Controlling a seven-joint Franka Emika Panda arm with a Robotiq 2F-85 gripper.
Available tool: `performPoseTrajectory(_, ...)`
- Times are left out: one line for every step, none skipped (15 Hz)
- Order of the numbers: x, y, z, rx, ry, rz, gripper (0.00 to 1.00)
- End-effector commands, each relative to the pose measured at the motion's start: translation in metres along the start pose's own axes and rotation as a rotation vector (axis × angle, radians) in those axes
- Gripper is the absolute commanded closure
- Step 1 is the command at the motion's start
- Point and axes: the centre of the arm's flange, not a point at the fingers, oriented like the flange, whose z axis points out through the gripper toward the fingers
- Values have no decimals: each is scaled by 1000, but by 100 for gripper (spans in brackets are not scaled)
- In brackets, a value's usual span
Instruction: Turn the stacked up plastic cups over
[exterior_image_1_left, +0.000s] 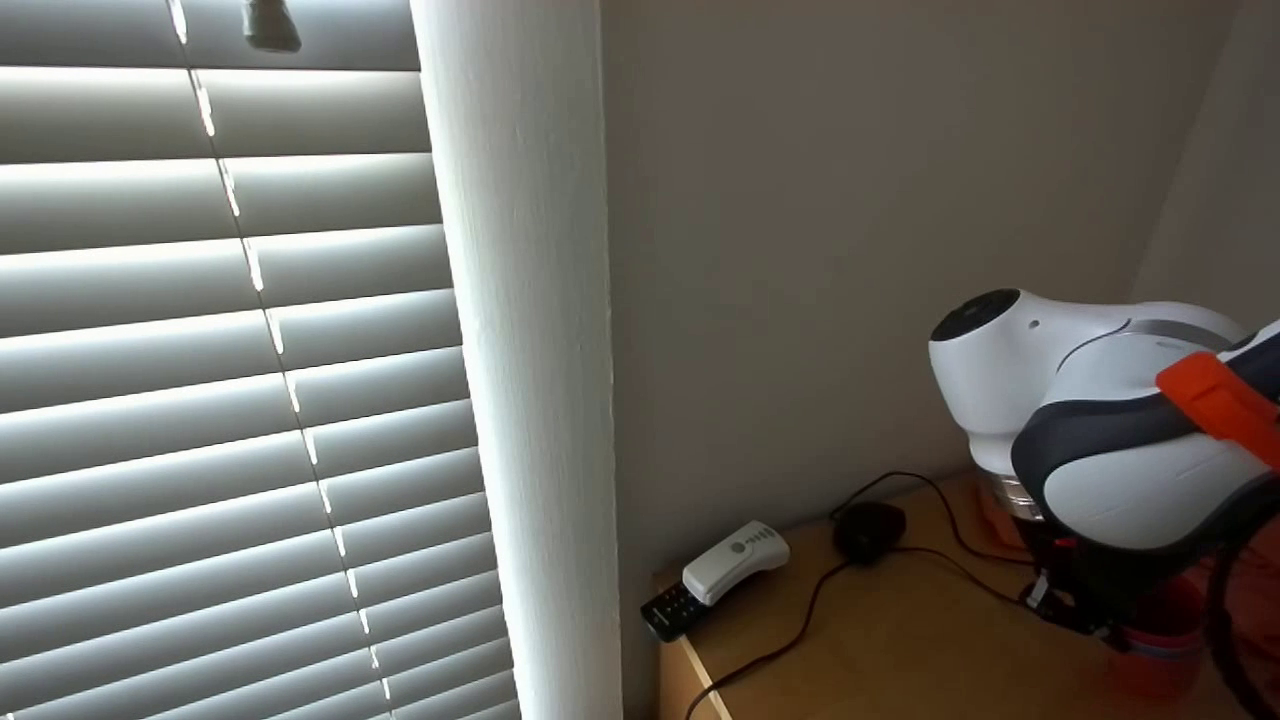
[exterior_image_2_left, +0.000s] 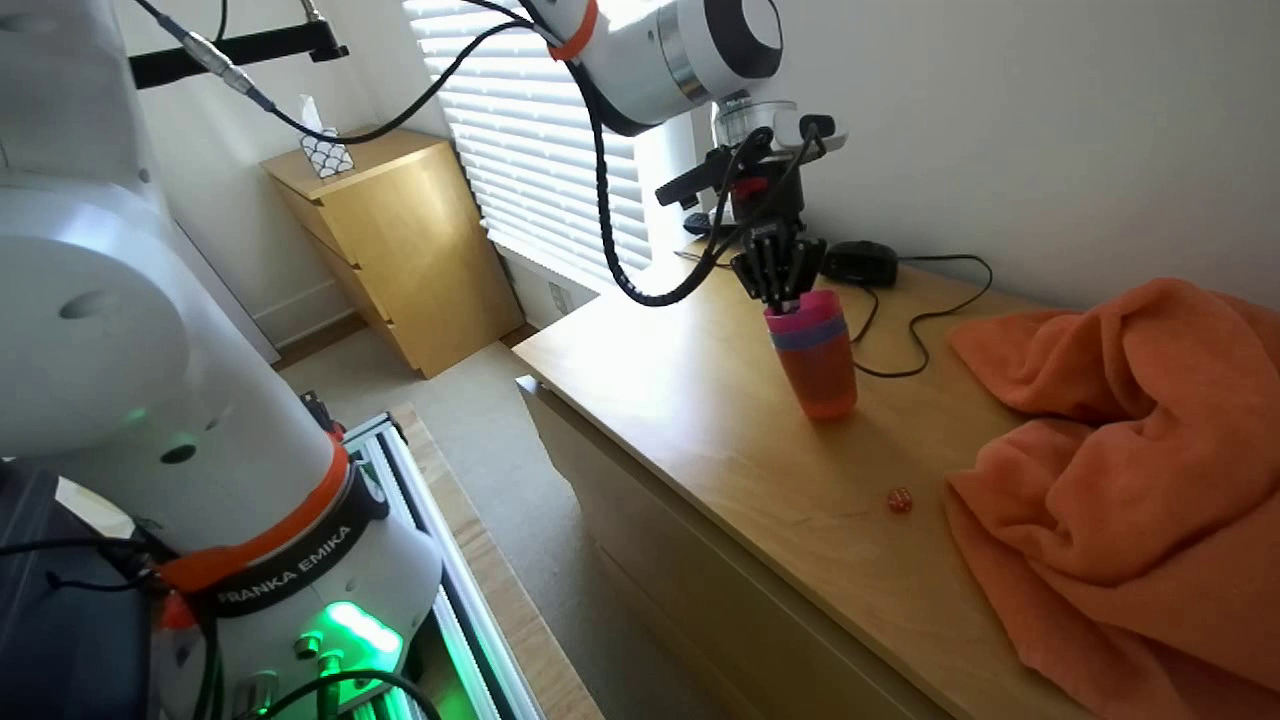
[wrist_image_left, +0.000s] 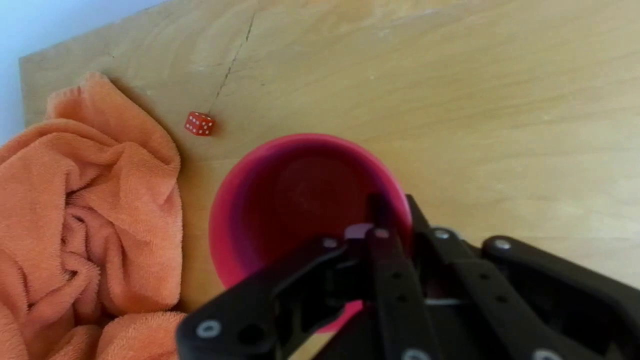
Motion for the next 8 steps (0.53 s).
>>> performPoseTrajectory(6,-10,4,-59,-25,-3,59)
performPoseTrajectory(7,-11,5,-62,-27,-4,53)
performPoseTrajectory(7,-12,4,-61,-23,-7,46)
performPoseTrajectory(7,-13,4,-55,-18,-9,37)
performPoseTrajectory(8,-13,4,-54,-17,-12,30)
performPoseTrajectory(9,-14,4,-51,-24,-19,22)
performPoseTrajectory(10,-14,4,-51,-23,-21,15)
performPoseTrajectory(11,-14,5,-46,-24,-31,8)
